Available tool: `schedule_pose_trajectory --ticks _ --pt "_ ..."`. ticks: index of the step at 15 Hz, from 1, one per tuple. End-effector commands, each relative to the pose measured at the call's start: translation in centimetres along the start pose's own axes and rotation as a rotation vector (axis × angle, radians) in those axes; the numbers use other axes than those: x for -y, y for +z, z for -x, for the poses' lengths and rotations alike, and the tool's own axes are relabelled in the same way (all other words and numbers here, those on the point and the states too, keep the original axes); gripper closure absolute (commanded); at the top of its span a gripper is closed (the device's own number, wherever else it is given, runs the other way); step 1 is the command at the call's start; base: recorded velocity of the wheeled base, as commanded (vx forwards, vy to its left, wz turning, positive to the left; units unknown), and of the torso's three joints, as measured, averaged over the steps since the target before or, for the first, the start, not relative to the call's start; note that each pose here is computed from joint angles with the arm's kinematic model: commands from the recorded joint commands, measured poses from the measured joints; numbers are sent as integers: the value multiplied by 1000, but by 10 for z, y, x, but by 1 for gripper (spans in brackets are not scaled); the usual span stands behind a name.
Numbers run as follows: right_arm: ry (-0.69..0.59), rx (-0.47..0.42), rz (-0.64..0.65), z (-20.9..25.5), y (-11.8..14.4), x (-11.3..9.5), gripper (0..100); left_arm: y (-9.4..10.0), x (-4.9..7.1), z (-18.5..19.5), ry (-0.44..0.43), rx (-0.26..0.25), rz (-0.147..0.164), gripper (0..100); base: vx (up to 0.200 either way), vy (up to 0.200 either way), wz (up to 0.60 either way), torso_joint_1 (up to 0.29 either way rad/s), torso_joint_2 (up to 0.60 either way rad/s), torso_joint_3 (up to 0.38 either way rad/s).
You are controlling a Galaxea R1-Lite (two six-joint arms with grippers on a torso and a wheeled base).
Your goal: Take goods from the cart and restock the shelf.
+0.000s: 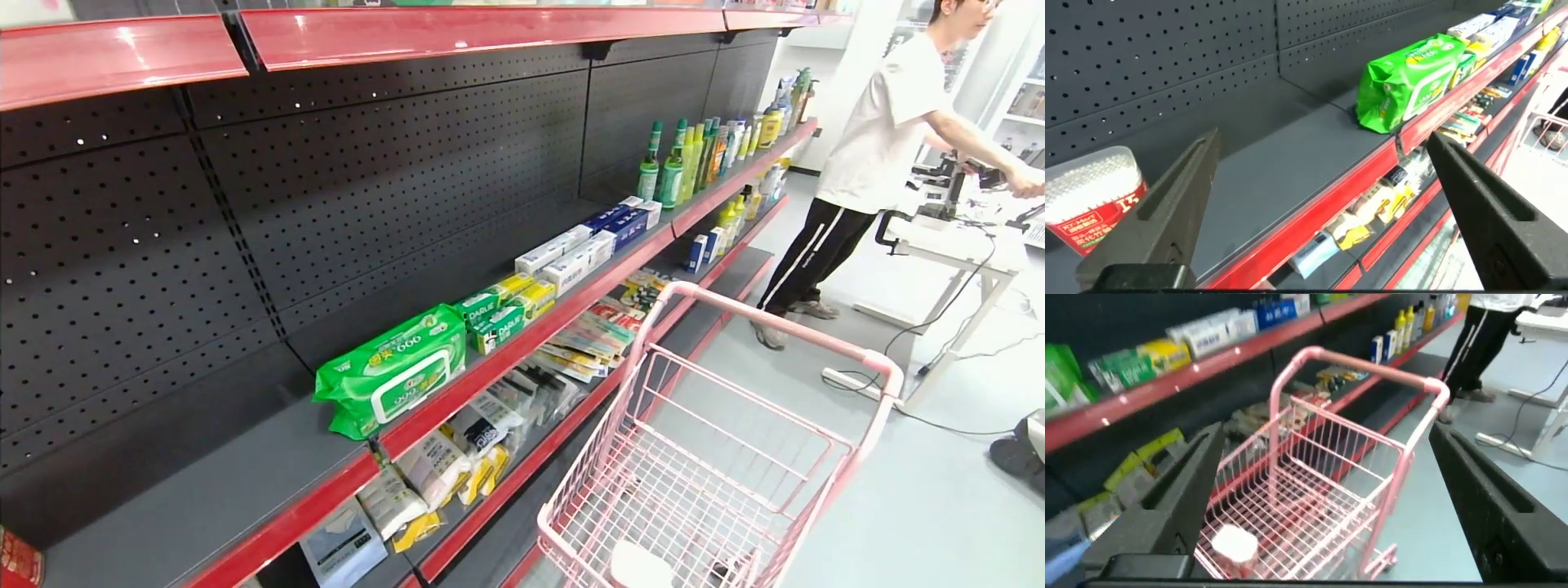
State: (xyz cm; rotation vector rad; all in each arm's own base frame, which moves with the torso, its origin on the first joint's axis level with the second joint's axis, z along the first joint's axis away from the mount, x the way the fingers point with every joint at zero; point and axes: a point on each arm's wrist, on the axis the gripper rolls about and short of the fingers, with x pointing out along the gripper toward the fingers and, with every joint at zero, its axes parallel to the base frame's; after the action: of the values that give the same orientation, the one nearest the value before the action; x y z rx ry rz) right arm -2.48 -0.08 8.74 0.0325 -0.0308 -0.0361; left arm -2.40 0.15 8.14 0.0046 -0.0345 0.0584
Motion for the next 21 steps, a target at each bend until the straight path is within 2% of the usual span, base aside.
schedule_pose_trajectory --ticks 1,2,3,5,6,7,8,9,10,11,12,13,14,16,21 --pt "-21 31 -163 -19 104 -3 0 0 0 0 0 1 -2 0 0 0 0 0 0 0" --pt "-27 28 -220 -36 141 -5 0 0 0 0 0 1 0 0 0 0 0 0 0 0" --pt "-37 -22 -211 -54 151 -6 0 0 0 0 0 1 -3 0 0 0 0 0 0 0" --pt "-57 -200 -63 -94 140 -7 0 0 0 0 0 1 -2 0 0 0 0 0 0 0" --pt "-53 -343 -1 -126 124 -7 0 0 0 0 -2 1 -3 0 0 0 0 0 0 0" --pt "1 -480 9 -176 106 -13 0 0 0 0 -5 -1 -13 0 0 0 0 0 0 0" --pt "63 -558 25 -210 86 -21 0 0 0 0 -6 1 -17 0 0 0 0 0 0 0" --pt "78 -595 38 -228 75 -24 0 0 0 0 -6 2 -17 0 0 0 0 0 0 0" --pt "179 -723 98 -258 42 -33 0 0 0 0 -6 1 -17 0 0 0 0 0 0 0" --pt "267 -798 152 -268 20 -37 0 0 0 0 -6 1 -17 0 0 0 0 0 0 0" --pt "313 -827 186 -272 11 -39 0 0 0 0 -6 1 -19 0 0 0 0 0 0 0" --pt "437 -895 261 -279 -13 -39 0 0 0 0 -6 -1 -19 0 0 0 0 0 0 0" --pt "491 -931 284 -283 -26 -40 0 0 0 0 -6 1 -19 0 0 0 0 0 0 0" --pt "549 -1018 338 -290 -56 -41 0 0 0 0 -8 -1 -20 0 0 0 0 0 0 0" --pt "650 -1088 437 -304 -93 -47 0 0 0 0 -9 -1 -30 0 0 0 0 -29 66 34"
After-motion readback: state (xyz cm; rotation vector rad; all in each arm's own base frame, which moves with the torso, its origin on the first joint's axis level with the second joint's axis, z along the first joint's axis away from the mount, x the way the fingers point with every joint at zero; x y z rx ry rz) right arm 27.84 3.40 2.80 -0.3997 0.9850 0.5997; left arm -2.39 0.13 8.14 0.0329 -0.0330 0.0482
